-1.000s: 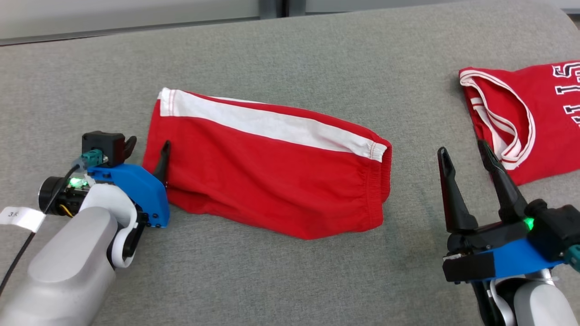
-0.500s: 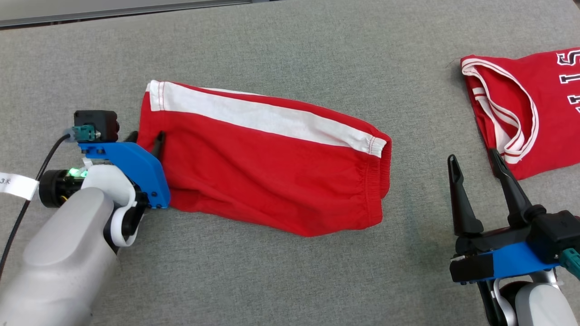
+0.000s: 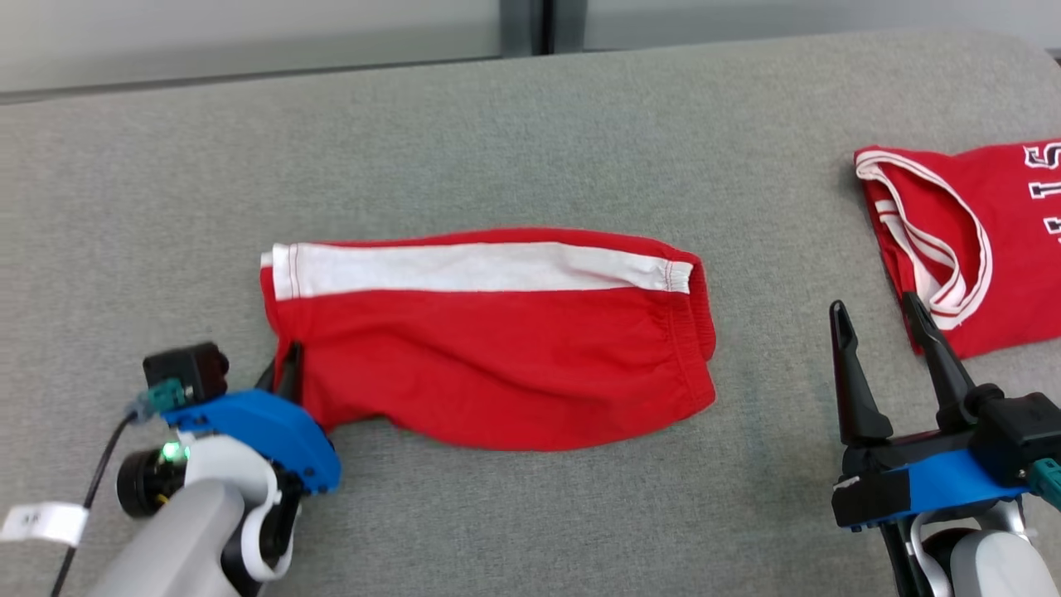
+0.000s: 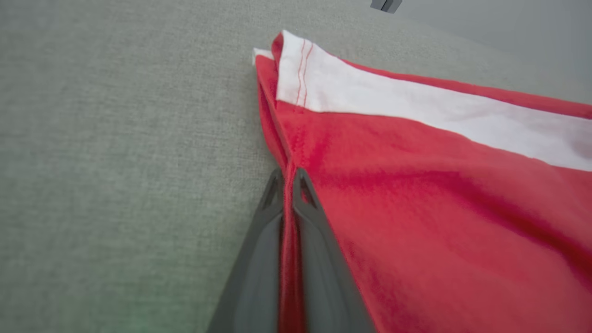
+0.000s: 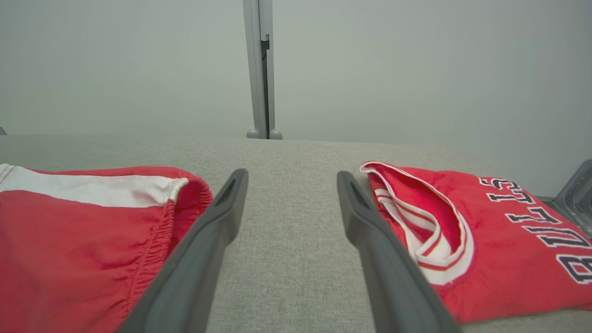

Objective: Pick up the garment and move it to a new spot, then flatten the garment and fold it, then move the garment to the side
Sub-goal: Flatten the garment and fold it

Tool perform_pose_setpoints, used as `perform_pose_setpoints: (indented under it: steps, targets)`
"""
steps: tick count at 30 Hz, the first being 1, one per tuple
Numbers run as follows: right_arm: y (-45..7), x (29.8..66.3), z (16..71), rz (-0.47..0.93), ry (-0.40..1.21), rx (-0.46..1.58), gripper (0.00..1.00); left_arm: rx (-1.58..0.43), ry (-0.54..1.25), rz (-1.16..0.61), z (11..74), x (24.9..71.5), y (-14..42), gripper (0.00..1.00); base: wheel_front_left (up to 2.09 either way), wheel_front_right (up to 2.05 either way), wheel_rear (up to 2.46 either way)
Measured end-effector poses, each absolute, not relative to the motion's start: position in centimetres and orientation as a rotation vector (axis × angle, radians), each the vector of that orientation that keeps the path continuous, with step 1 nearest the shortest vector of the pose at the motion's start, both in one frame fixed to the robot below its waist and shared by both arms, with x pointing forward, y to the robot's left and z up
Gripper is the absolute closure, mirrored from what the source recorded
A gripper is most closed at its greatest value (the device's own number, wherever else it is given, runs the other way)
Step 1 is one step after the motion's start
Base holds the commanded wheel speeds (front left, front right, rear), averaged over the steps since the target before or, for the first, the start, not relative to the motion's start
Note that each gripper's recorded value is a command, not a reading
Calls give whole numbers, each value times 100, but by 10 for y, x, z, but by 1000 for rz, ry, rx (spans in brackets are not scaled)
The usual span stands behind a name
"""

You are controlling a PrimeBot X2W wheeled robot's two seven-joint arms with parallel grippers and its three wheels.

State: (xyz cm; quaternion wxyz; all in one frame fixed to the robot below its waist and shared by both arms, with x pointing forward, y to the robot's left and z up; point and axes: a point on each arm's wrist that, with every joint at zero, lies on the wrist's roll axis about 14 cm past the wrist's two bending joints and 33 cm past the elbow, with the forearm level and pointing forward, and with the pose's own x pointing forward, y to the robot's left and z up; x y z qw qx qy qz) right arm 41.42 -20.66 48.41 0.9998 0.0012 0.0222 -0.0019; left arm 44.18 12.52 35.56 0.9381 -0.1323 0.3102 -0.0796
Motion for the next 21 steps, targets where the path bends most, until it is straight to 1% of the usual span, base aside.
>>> perform_pose_setpoints:
  steps: [5,6,7,8,11,17,21]
  targets:
    - [-202,410,492,9,32,8,0,-306,582,-101,370,423,136,100,0,0,0]
    - [-202,410,493,10,31,8,0,-314,568,-109,374,421,134,88,0,0,0]
    - [-200,409,494,13,31,10,0,-319,554,-129,378,419,131,42,0,0,0]
    - [-199,409,495,16,30,15,0,-307,529,-134,382,418,132,0,0,0,0]
    - [-196,409,499,26,25,20,0,-250,432,-138,397,422,143,0,0,0,0]
    - [-191,406,506,38,18,38,0,-209,299,-138,424,422,151,0,0,0,0]
    - [-188,405,510,47,13,40,0,-174,154,-135,462,426,159,0,0,0,0]
